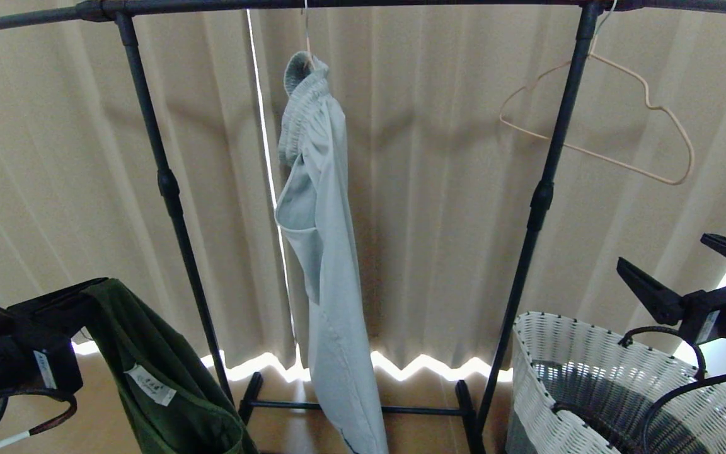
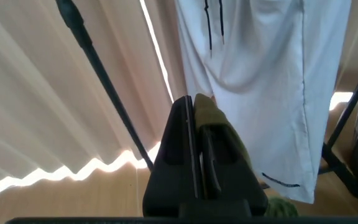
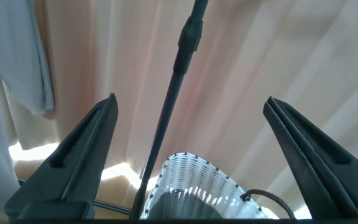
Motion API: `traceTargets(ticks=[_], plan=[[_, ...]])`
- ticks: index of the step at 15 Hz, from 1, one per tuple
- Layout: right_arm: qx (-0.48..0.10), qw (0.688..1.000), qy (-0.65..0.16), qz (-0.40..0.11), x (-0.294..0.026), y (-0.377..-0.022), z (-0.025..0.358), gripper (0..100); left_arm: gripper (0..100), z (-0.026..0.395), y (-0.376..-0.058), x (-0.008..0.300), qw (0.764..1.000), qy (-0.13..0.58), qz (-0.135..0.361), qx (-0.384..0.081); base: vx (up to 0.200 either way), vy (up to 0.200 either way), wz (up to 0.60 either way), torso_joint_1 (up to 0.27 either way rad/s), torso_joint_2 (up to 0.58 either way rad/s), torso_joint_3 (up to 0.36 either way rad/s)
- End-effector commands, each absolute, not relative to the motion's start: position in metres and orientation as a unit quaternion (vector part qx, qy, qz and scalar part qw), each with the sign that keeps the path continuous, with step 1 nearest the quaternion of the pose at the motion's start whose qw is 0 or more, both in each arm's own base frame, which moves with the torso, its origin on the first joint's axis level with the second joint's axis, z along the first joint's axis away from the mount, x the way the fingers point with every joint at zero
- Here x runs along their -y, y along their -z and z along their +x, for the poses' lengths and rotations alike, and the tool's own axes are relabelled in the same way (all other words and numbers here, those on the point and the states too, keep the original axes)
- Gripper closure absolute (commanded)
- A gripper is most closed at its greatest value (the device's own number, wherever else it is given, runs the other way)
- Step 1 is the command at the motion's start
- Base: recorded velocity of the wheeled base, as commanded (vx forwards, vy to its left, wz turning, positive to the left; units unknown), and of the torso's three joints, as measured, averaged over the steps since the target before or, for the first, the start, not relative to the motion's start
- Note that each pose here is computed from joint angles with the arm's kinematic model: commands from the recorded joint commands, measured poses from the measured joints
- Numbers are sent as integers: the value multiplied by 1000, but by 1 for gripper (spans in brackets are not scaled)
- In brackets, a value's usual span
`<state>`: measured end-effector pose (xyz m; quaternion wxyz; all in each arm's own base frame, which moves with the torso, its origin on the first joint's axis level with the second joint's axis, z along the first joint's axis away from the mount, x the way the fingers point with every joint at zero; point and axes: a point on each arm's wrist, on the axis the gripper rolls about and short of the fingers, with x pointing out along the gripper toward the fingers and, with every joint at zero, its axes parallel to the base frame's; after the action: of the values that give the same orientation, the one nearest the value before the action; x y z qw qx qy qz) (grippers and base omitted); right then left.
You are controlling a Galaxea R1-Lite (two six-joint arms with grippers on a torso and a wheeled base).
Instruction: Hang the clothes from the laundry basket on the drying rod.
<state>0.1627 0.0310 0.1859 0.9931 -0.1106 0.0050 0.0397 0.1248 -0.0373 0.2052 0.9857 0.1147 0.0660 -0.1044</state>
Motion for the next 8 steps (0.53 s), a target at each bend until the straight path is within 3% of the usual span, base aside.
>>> traceTargets(ticks=[1, 4, 8], plan=[[-3, 993, -40, -111, -31, -186, 162, 0, 100, 125, -203, 37, 985, 105, 117, -71, 0, 0, 0, 119, -281, -198], [-3, 993, -40, -111, -31, -186, 160, 0, 100, 124, -199, 37, 984, 105, 119, -76, 0, 0, 0, 172, -181, -250], [-8, 993, -40, -112, -30, -183, 160, 0, 100, 123, -196, 37, 983, 106, 122, -82, 0, 0, 0, 130, -612, -248]])
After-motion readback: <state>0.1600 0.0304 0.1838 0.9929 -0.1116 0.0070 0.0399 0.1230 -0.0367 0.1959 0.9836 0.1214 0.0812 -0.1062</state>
